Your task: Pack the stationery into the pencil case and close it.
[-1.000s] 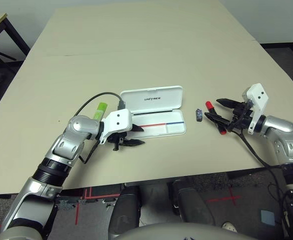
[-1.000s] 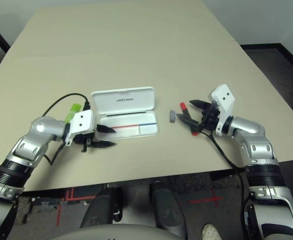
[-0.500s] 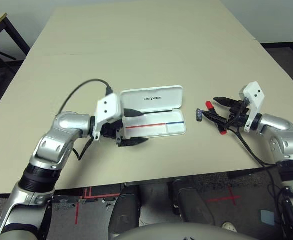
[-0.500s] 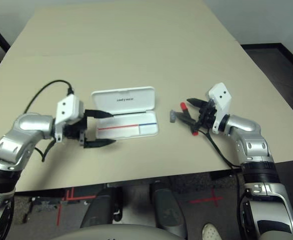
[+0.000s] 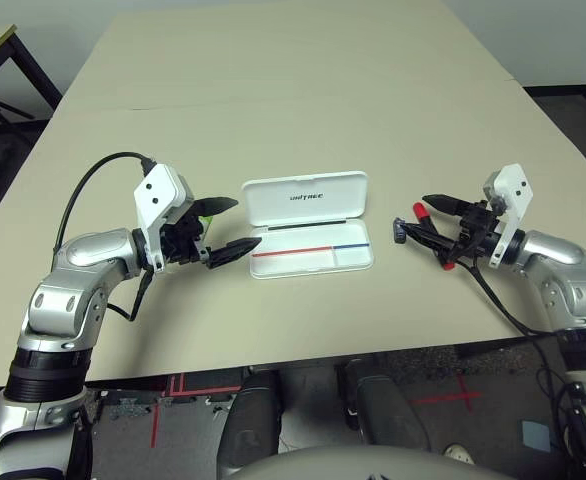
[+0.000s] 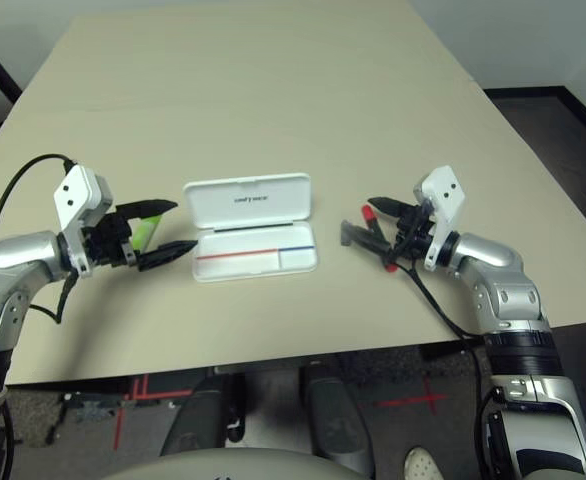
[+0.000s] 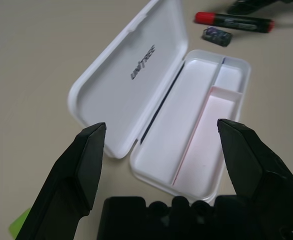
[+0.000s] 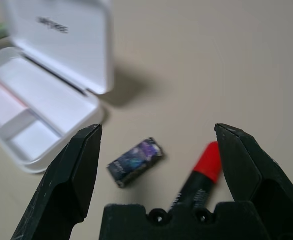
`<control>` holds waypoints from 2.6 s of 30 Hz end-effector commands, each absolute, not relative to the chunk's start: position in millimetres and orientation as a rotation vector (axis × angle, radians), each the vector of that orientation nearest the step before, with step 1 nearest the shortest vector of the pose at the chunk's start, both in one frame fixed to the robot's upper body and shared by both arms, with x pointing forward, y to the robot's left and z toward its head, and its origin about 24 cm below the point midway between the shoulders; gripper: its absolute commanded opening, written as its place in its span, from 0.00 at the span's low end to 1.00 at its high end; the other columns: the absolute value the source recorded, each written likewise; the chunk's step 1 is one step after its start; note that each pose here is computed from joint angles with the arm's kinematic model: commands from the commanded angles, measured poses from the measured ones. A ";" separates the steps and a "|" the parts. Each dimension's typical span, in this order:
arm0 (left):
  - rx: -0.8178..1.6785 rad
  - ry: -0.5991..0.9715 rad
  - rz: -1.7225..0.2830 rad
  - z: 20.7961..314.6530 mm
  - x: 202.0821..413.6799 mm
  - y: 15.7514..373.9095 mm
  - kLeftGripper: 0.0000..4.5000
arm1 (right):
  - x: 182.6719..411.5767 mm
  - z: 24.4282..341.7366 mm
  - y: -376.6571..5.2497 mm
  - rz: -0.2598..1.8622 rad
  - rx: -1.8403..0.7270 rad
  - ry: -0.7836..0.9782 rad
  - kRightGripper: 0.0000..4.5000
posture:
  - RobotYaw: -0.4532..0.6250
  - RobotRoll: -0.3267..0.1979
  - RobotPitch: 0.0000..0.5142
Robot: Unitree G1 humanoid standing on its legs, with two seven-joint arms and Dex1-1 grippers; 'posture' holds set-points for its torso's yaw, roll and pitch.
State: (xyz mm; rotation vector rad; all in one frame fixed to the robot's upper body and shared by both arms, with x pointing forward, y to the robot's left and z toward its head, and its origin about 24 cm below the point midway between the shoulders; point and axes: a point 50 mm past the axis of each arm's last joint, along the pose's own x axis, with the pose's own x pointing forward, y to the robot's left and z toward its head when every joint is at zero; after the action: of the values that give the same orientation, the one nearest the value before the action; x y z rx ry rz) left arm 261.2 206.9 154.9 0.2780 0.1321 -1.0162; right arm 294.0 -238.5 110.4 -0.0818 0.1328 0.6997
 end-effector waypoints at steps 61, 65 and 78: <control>0.426 0.080 -1.302 170.7 247.0 163.7 1.00 | 296.0 153.8 -236.4 0.482 -0.116 0.470 0.12 | 0.30 0.62 0.29; 0.428 0.082 -1.301 171.2 247.7 164.6 1.00 | 295.3 182.3 -237.7 0.633 -0.231 0.446 0.12 | 0.30 0.62 0.29; 0.441 0.079 -1.285 173.6 248.3 166.2 1.00 | 310.7 200.5 -193.0 1.228 -0.564 0.433 0.12 | 0.33 0.62 0.30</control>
State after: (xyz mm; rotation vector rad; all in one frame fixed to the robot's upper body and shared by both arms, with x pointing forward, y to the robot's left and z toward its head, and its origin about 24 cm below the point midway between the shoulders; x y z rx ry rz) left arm 248.5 165.3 174.0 0.4341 0.0693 -1.2830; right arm 307.6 -198.8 206.7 -0.5208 0.4153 1.1859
